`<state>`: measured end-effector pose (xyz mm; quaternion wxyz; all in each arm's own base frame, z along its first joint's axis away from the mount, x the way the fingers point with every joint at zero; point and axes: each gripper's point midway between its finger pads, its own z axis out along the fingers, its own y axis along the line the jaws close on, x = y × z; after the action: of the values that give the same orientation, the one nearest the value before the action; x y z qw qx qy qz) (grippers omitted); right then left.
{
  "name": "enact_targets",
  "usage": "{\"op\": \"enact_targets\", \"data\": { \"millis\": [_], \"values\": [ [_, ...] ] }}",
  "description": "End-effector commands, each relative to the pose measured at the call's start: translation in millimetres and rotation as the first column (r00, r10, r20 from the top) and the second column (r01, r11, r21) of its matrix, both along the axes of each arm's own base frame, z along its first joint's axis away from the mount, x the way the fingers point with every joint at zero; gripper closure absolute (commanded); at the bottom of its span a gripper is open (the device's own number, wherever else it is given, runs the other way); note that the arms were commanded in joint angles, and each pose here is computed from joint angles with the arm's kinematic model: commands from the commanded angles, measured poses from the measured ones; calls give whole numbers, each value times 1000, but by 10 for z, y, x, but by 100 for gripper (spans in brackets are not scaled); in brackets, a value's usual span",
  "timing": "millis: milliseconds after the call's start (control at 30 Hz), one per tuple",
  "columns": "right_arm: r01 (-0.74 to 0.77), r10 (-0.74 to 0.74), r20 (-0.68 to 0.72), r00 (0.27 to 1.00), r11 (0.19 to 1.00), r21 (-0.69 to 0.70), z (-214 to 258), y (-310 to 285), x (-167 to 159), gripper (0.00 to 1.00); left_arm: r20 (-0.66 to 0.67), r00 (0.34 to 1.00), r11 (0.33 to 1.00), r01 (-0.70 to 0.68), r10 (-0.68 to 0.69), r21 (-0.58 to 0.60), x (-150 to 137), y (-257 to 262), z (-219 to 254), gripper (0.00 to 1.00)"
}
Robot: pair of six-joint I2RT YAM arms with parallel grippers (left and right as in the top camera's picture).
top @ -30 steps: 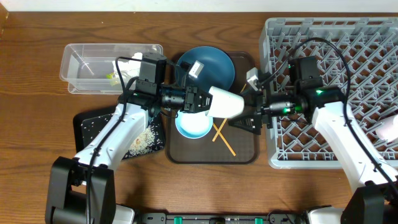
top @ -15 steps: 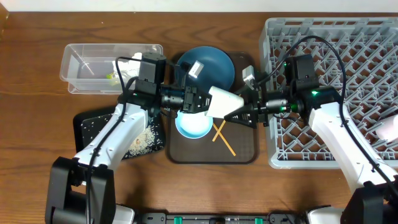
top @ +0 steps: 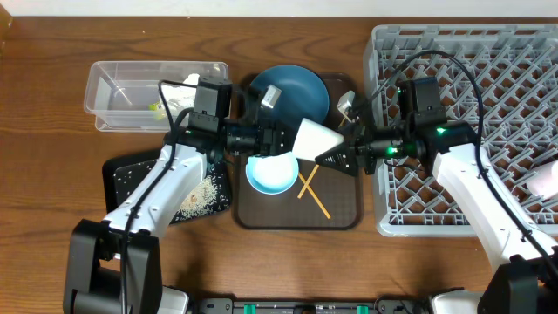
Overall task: Sort waste into correct bins and load items into the dishwasher rack
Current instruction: 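Pass the white cup toward the right gripper for handover, then carry the white cup with the right gripper and place it in the rack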
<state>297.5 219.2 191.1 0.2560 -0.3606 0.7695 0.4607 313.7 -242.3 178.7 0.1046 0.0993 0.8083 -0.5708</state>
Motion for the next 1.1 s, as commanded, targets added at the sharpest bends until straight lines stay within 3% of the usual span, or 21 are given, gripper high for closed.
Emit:
{"op": "enact_targets", "data": {
  "millis": [0, 100, 233, 367, 500, 700, 933, 1067],
  "values": [
    [189, -197, -30, 980, 968, -165, -171, -289, 213, 67, 63, 988, 959, -152, 141, 238, 228, 204, -388, 39],
    [292, -302, -4, 953, 926, -241, -110, -599, 293, 67, 75, 979, 906, -204, 190, 370, 246, 427, -597, 31],
    [468, -488, 43, 872, 803, -368, 57, -1179, 406, 67, 86, 968, 852, -249, 236, 461, 209, 752, -634, 29],
    [653, -717, 84, 692, 573, -495, 240, -1931, 475, 69, 138, 940, 787, -336, 311, 517, 219, 1103, -517, 29],
    [752, -853, 119, 508, 372, -545, 318, -2515, 456, 72, 215, 910, 732, -412, 353, 542, 238, 1311, -364, 28],
    [797, -954, 127, 273, 150, -585, 227, -3207, 347, 73, 255, 896, 715, -443, 363, 542, 239, 1356, -269, 28],
    [748, -985, 152, 86, -37, -663, -60, -3851, 222, 73, 242, 900, 714, -435, 362, 549, 212, 1359, -289, 28],
    [727, -990, 139, 38, -69, -683, -230, -4064, 217, 74, 230, 903, 713, -427, 362, 556, 186, 1362, -306, 28]
  ]
}}
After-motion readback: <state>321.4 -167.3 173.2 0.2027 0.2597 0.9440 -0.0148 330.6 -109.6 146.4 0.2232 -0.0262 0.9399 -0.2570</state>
